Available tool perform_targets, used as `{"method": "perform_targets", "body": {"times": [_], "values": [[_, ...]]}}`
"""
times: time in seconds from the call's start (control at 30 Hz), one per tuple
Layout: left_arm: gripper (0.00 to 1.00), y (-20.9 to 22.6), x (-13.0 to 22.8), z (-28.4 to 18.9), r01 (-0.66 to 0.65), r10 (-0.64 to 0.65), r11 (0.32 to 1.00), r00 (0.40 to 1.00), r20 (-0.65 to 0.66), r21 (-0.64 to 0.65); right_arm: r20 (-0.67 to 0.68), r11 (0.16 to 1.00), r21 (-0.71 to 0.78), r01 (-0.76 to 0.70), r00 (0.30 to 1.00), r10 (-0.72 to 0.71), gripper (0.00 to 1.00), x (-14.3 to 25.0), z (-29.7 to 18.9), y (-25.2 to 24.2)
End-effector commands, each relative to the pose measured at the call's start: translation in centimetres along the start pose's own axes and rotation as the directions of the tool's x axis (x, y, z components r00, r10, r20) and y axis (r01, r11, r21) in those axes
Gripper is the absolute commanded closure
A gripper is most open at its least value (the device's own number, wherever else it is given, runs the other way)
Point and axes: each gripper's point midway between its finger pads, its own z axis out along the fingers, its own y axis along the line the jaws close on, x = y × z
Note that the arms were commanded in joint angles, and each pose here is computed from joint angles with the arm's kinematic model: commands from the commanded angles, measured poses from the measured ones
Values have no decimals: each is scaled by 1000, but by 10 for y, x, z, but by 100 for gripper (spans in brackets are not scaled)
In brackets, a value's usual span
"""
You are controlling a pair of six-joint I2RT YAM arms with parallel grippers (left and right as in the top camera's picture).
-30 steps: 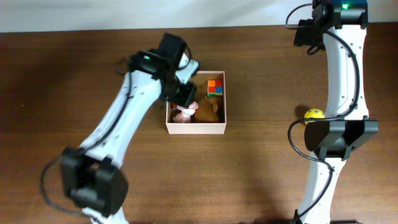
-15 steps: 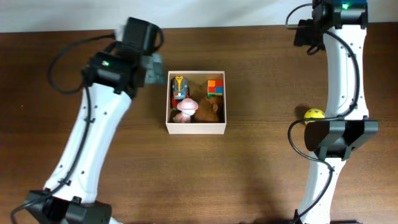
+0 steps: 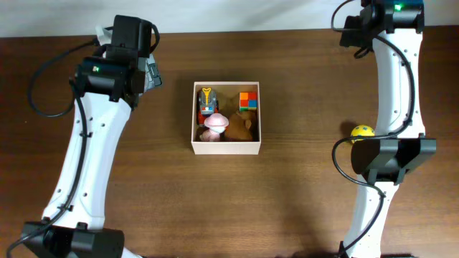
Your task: Pack container
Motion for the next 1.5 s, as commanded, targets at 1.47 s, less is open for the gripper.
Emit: {"method": "perform_targets", "body": {"times": [1.47], "values": [[1, -5, 3, 2, 12, -11, 1000, 1000, -18, 25, -632, 984, 96, -148, 755, 175, 1, 176, 102, -74]]}}
